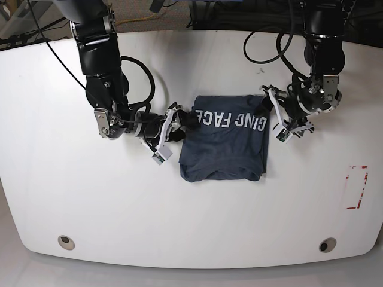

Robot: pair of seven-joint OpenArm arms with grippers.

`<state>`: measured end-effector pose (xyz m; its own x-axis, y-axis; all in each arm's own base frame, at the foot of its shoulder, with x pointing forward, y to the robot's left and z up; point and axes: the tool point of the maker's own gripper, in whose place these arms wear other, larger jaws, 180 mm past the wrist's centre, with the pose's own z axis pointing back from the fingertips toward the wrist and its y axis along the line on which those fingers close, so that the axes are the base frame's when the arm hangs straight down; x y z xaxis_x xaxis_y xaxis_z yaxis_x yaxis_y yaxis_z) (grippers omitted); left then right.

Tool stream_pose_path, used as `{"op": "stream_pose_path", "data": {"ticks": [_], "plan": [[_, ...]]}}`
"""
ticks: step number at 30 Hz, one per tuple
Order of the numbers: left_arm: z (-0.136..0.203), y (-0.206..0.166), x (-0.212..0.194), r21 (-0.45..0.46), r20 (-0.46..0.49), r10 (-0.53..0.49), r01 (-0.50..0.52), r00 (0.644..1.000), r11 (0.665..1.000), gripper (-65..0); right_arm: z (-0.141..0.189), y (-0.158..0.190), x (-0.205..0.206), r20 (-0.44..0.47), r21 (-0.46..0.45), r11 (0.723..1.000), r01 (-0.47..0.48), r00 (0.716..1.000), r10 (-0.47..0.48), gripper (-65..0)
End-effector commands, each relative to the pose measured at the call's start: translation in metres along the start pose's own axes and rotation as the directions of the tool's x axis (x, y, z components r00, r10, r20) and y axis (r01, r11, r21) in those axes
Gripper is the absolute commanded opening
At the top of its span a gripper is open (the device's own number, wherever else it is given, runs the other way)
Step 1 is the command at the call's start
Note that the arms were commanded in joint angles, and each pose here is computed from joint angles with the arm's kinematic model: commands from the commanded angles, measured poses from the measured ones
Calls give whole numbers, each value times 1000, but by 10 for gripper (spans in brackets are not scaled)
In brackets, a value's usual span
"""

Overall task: Fold the T-shirt properly
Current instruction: 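Release the right gripper and grasp the folded shirt with the left gripper, then carry the folded shirt with the left gripper toward the red square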

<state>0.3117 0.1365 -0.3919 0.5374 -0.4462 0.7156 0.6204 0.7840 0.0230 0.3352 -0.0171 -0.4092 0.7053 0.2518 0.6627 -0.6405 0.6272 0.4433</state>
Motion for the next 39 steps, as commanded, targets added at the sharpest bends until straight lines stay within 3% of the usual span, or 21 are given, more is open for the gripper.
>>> {"op": "stream_pose_path", "data": {"ticks": [1,9,14,19,23,27,31,39], "plan": [[14,7,33,35,79,-51,48,996,998,-258,12,4,34,65,-15,997,-78,995,79,-295],[47,7,81,138,173,-129,106,976,985,-257,38,20,60,71,-58,977,-203,976,207,-295],[38,-19,111,87,234,-175,159,956,983,-247,65,5,71,111,-135,973,-186,973,201,-295],[15,-21,130,110,271,-41,11,962,994,-119,93,-24,72,136,-214,967,-137,976,169,-295],[1,-17,145,148,363,103,-167,926,975,-72,105,-36,68,133,-250,960,-123,978,159,-295],[-22,-24,138,212,345,116,-197,932,957,-60,117,-47,61,138,-278,956,-95,981,138,-295],[-43,-37,119,265,294,59,-141,954,954,-58,118,-48,58,135,-281,955,-90,982,132,-295],[-89,-55,58,268,138,6,-43,990,963,-58,114,-45,50,132,-269,960,-78,984,116,-295]]}}
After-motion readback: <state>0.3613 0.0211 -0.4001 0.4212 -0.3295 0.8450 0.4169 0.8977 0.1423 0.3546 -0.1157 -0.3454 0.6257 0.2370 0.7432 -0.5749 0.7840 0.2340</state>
